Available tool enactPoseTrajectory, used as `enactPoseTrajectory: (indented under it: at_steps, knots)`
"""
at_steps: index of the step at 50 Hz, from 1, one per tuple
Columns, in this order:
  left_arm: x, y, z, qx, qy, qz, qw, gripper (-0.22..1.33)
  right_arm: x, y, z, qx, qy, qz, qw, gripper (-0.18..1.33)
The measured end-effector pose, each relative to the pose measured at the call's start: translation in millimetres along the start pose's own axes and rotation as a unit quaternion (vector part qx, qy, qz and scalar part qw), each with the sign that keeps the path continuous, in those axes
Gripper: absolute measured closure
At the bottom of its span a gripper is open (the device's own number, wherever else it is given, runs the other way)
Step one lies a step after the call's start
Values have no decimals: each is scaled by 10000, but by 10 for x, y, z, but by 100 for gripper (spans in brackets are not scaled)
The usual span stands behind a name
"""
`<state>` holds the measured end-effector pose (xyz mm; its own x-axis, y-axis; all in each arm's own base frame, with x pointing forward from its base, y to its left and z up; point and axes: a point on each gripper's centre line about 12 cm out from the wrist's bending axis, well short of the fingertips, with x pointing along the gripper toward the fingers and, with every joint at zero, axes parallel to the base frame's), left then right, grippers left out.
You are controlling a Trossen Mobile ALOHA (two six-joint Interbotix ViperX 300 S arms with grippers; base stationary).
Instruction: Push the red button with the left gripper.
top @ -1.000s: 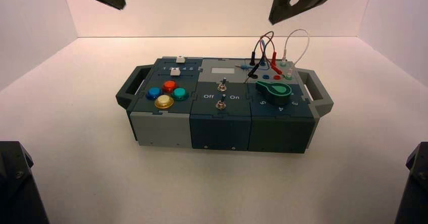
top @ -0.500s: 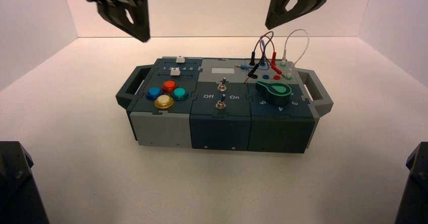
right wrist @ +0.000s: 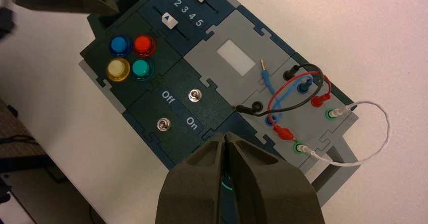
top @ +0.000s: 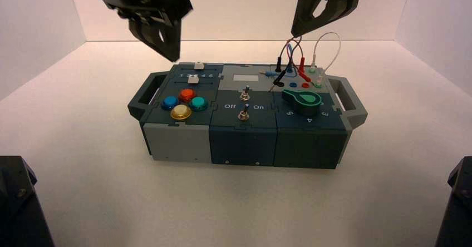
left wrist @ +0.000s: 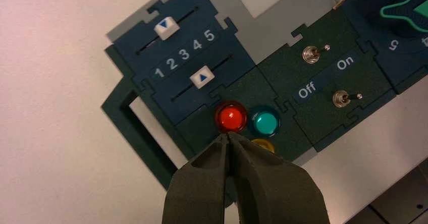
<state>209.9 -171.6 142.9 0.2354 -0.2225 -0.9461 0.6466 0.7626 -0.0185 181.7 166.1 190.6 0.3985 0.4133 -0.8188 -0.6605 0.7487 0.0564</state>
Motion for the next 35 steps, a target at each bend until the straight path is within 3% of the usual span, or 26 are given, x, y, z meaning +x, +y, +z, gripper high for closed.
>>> enactPoseTrajectory:
  at_steps: [16, 35]
  knots:
    - [234, 3, -13, -11, 184, 0, 9998, 128, 4, -2, -1, 12, 7, 3, 10000, 129]
    - [289, 5, 33, -34, 146, -2, 9999, 128, 4, -3, -3, 6, 15, 0, 10000, 129]
